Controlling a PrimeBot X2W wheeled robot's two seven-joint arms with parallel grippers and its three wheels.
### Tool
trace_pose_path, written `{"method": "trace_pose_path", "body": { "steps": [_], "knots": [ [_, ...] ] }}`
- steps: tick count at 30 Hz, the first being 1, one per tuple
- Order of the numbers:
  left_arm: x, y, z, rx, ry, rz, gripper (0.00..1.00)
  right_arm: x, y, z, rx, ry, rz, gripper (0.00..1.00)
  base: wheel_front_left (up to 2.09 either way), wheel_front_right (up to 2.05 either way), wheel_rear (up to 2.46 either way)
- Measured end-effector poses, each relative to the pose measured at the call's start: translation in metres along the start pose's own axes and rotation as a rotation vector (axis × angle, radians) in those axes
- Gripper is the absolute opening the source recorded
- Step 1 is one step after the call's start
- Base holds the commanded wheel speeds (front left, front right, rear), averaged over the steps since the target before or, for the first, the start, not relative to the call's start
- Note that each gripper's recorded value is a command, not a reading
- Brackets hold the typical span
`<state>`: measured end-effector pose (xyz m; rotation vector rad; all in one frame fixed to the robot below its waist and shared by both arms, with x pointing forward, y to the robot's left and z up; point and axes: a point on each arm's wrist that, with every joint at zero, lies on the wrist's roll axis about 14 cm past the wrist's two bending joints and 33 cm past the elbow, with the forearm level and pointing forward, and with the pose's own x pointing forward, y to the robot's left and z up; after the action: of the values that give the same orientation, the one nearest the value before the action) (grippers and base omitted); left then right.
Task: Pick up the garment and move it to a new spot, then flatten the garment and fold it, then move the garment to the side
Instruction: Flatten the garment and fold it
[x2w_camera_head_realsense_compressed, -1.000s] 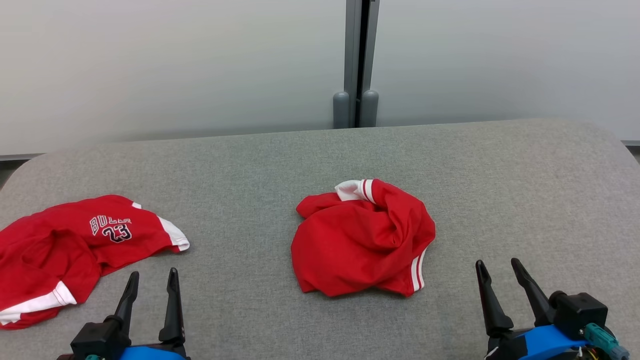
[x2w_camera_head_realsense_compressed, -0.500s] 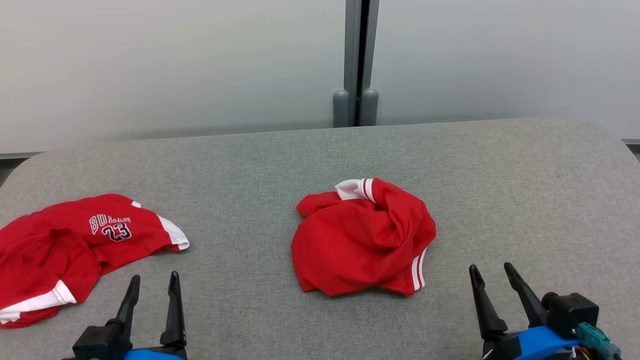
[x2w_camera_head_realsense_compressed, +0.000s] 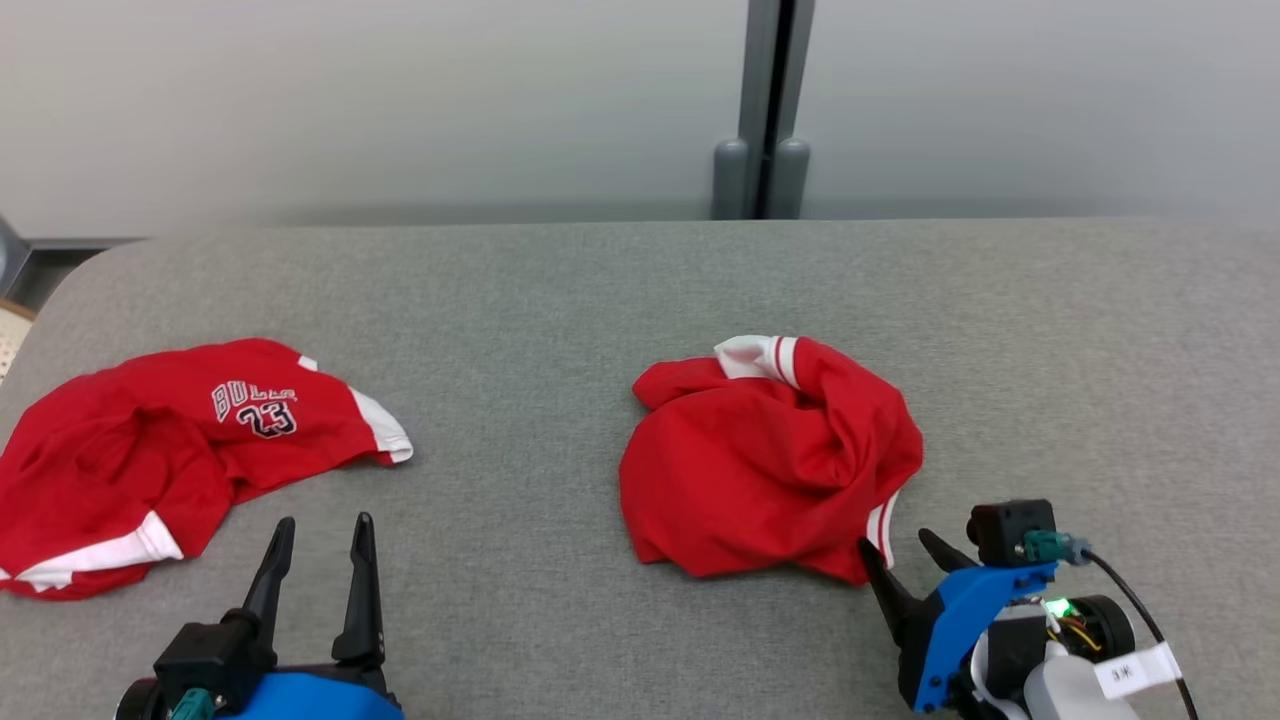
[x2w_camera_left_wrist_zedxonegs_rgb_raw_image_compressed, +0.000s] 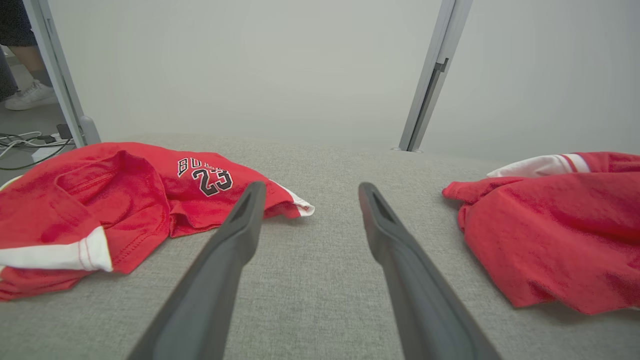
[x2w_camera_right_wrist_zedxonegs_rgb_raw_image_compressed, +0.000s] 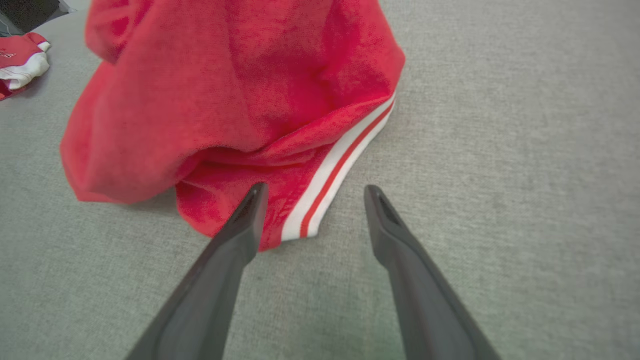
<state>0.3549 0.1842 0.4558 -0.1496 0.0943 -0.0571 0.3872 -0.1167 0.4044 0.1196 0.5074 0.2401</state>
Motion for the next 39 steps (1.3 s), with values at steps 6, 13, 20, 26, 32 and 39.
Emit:
{"method": "trace_pose_path", "body": {
  "steps": [6, 13, 20, 26, 32, 39],
  "knots": [
    [0.004, 0.008, 0.000, -0.004, 0.001, 0.026, 1.00, 0.027, -0.001, -0.016, -0.041, 0.131, 0.003, 1.00, 0.00, 0.00, 0.00],
    [0.001, 0.017, -0.003, -0.010, 0.009, 0.058, 1.00, 0.043, 0.012, -0.026, -0.121, 0.224, 0.046, 0.24, 0.00, 0.00, 0.00],
    [0.000, 0.018, 0.004, -0.015, -0.013, 0.066, 1.00, 0.039, 0.021, -0.009, -0.085, 0.137, 0.064, 0.00, 0.00, 0.00, 0.00],
    [-0.003, 0.013, 0.011, -0.019, -0.040, 0.051, 1.00, 0.016, 0.018, 0.072, -0.071, -0.111, 0.047, 0.00, 0.00, 0.00, 0.00],
    [0.000, 0.007, 0.017, -0.015, -0.059, 0.036, 1.00, -0.025, 0.023, 0.150, -0.125, -0.329, 0.036, 0.00, 0.00, 0.00, 0.00],
    [0.001, 0.005, 0.020, -0.012, -0.070, 0.032, 1.00, -0.035, 0.057, 0.204, -0.200, -0.432, 0.108, 0.00, 0.00, 0.00, 0.00]
  ]
}}
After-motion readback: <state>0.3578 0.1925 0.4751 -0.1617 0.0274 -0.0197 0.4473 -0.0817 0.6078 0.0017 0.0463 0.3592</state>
